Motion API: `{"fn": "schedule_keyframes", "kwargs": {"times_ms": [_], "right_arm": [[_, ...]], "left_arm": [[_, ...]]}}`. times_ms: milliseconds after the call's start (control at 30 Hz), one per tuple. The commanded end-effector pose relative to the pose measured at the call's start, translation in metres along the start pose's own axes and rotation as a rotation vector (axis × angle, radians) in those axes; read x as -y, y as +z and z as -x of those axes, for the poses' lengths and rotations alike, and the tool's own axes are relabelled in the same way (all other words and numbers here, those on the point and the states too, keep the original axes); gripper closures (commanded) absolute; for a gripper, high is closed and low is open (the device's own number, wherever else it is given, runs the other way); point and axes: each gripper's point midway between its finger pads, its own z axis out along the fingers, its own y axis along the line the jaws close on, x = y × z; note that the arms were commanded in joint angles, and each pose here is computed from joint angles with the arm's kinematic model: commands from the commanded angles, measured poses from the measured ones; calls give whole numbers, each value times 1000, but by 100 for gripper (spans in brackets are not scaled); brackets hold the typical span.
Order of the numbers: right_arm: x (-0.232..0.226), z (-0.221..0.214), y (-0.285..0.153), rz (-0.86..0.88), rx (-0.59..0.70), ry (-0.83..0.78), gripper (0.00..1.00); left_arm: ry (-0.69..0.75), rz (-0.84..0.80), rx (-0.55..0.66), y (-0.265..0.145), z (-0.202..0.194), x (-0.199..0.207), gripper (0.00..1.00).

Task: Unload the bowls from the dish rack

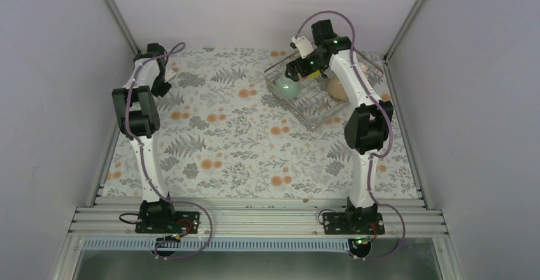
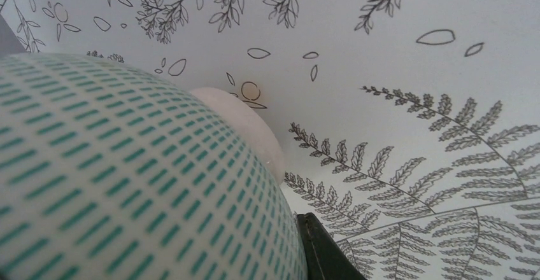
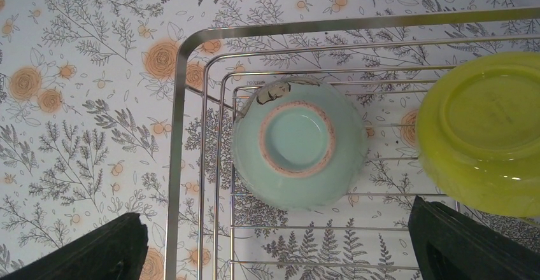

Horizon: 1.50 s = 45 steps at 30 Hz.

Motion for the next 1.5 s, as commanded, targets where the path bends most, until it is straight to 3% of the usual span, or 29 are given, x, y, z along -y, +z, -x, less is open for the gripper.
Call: {"fn": "schedule_keyframes", "kwargs": {"times_ms": [0, 300, 600, 733, 800, 1067, 1333, 1467], "right_arm": [[-4, 5, -13, 1, 25, 4, 0], [-2, 5, -14, -10, 22, 4, 0], [-3, 6, -25, -22, 34, -4, 0], [1, 3, -25, -36, 26, -1, 0], [3, 1, -23, -38, 22, 5, 0], [16, 4, -21, -68, 28, 33, 0], [20, -5, 2, -43, -10, 44, 0], [22, -12, 21, -15, -38, 60, 0]], "left_arm": [[36, -25, -37, -6, -4, 14, 98], [127, -23, 1, -46, 13, 60, 98], [158, 11, -76, -33, 16, 74, 97], [149, 19, -53, -47, 19, 68, 51], [150, 19, -35, -57, 20, 66, 40], [131, -67, 109, -130, 35, 66, 25], [67, -116, 438, -252, 57, 52, 16], [92, -256, 650, -314, 60, 71, 14]]}}
